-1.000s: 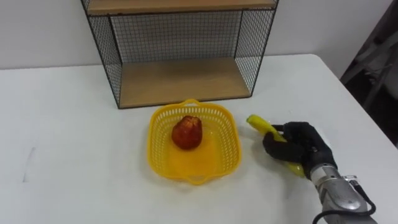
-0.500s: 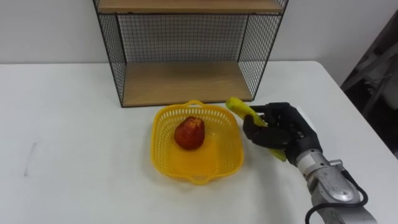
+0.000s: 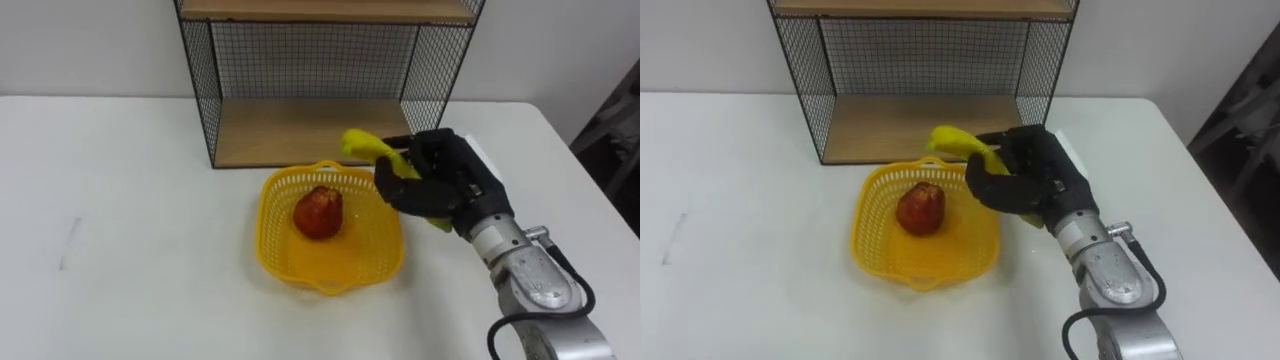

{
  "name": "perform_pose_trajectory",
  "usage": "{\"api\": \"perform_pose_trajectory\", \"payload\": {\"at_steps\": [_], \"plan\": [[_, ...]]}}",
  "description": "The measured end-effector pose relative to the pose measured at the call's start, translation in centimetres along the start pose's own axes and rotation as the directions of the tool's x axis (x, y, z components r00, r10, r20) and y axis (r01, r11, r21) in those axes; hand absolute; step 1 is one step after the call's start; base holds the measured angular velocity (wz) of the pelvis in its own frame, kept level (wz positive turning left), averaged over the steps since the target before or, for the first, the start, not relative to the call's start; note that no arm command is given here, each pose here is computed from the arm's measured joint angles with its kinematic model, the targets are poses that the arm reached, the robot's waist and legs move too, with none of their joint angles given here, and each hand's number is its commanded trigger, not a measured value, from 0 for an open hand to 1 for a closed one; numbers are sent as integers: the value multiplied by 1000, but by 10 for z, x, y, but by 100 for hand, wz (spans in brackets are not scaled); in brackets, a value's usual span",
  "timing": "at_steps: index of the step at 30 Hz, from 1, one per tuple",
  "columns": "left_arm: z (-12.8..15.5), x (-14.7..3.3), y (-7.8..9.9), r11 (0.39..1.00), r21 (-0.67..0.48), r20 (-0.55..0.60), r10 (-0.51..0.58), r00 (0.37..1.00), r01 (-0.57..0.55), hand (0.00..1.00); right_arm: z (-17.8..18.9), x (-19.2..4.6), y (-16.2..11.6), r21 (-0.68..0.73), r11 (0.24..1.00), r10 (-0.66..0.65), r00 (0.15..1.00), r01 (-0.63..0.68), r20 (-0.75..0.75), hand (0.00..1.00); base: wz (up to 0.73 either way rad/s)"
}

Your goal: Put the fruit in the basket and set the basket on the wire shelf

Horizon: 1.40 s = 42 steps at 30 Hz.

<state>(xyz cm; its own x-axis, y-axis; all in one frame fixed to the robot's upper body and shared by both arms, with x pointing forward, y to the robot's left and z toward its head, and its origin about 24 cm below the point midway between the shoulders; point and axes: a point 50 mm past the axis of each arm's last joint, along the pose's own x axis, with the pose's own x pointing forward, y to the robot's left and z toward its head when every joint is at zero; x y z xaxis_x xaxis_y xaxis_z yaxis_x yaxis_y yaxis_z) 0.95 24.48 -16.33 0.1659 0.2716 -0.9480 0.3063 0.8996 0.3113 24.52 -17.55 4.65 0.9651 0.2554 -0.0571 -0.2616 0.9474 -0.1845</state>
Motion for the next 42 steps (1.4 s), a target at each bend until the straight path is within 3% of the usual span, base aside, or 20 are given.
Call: {"api": "perform_pose_trajectory", "payload": {"at_steps": [6, 18, 19, 21, 22, 23, 42], "plan": [[4, 1, 1, 1000, 2, 11, 2, 1000, -2, 0, 6, 1, 13, -133, 989, 72, 997, -70, 8, 100, 0], [6, 2, 1, 1000, 24, 4, -9, 1000, 9, 0, 9, 3, 25, -124, 986, 117, 993, -114, 23, 100, 4], [6, 2, 1, 1000, 23, 3, -9, 1000, 9, 0, 9, 3, 26, -123, 986, 119, 993, -115, 23, 91, 0], [6, 2, 1, 1000, 23, 3, -9, 1000, 9, 0, 9, 3, 28, -121, 985, 128, 991, -125, 22, 51, 0], [6, 2, 1, 1000, 23, 3, -9, 1000, 9, 0, 9, 3, 29, -121, 984, 133, 991, -129, 22, 35, 0], [7, 2, 1, 1000, 25, 5, -9, 1000, 9, 0, 8, 3, 31, -120, 983, 142, 990, -138, 21, 0, 0], [10, 2, -1, 999, 47, 13, -17, 1000, 16, 0, 7, 3, 43, -116, 975, 192, 981, -189, 16, 0, 0]]}}
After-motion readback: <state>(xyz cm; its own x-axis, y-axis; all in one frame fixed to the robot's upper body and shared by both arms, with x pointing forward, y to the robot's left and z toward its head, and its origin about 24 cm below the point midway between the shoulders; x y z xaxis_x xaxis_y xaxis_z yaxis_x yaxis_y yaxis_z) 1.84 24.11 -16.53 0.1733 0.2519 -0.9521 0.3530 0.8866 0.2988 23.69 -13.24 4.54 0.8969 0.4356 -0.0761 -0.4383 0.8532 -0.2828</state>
